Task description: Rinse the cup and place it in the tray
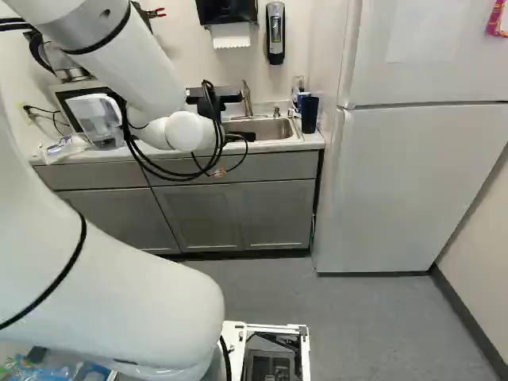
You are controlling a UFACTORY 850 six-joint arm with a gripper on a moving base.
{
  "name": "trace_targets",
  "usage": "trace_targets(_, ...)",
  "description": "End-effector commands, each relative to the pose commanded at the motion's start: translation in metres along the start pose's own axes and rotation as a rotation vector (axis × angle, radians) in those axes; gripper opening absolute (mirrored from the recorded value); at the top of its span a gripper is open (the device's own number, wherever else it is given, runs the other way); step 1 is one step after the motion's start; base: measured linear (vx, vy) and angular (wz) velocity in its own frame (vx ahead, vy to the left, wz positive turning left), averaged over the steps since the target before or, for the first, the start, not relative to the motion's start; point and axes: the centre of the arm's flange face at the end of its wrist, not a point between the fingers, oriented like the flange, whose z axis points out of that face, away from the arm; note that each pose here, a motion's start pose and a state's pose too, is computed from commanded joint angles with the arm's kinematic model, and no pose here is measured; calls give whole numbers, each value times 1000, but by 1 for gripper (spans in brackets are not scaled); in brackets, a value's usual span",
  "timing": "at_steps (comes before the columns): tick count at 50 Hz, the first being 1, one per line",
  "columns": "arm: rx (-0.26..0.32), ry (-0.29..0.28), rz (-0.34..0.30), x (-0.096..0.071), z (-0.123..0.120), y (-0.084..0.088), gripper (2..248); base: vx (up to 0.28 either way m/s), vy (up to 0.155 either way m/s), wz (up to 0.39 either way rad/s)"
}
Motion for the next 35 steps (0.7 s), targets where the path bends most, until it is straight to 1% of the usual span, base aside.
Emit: trace_targets(35, 0, -41, 0, 31, -1, 0, 247, 0, 0, 0)
